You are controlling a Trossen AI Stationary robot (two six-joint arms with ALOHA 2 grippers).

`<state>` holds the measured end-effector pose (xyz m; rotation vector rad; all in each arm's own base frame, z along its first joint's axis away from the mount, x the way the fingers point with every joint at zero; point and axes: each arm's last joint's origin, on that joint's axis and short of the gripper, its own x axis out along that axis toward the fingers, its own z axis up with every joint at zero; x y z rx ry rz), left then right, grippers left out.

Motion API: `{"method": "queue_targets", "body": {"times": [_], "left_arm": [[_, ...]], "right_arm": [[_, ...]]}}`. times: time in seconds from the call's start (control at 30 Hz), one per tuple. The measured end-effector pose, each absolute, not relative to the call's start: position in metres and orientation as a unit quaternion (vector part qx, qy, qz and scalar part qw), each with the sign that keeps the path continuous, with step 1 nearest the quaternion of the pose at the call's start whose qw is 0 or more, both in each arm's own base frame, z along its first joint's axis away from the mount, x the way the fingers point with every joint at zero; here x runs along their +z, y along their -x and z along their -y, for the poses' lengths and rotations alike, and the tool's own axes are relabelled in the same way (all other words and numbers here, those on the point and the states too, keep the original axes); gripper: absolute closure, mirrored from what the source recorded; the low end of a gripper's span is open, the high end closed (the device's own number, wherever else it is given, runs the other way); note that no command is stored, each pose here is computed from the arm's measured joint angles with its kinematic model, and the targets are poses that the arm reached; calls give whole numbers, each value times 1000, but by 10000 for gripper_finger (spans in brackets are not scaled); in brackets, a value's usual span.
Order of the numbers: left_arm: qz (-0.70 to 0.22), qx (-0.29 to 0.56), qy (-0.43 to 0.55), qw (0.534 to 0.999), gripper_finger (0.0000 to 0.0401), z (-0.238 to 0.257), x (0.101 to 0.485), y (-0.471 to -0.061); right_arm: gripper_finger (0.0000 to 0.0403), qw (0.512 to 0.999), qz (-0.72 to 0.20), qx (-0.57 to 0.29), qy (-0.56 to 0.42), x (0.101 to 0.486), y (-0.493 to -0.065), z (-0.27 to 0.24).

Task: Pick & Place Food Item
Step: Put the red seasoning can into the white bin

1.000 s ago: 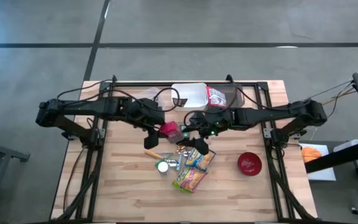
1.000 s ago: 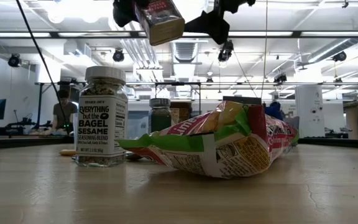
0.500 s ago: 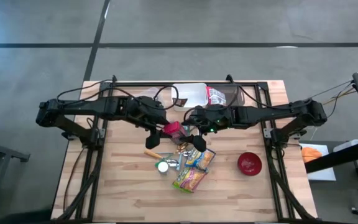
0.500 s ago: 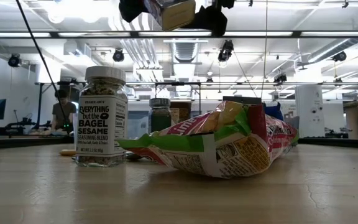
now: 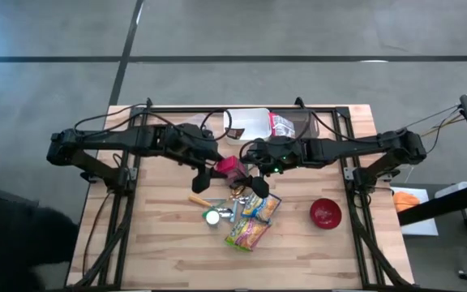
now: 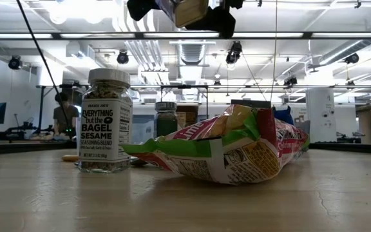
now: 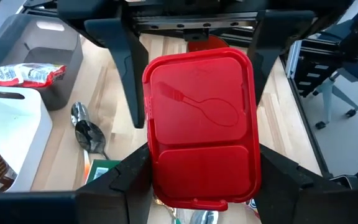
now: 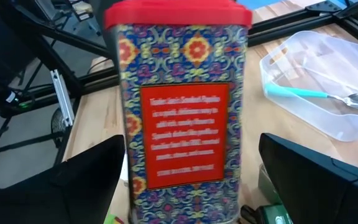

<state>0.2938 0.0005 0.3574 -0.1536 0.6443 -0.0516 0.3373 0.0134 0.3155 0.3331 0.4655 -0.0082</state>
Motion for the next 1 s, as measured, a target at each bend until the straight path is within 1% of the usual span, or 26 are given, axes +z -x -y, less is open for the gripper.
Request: {"method": "queue_targets", "body": {"times": [0.37, 0.43, 0.53, 0.77, 1.0], "left_arm": [[-316, -24, 78, 945, 196, -1, 357, -294], [-315, -24, 79, 946, 196, -1, 358, -294], [-311, -24, 79, 947, 196, -1, 358, -294], [-310, -26, 76, 947, 196, -1, 359, -294], [-308, -27, 77, 948, 196, 0, 359, -295]], "right_arm": [[36, 959, -232, 6, -165, 315, -337, -14], [41, 959, -232, 5, -165, 315, -337, -14], [71, 959, -232, 5, -165, 315, -337, -14], [196, 959, -231, 12, -166, 315, -337, -14], [200, 958, -231, 14, -167, 315, -337, -15]]}}
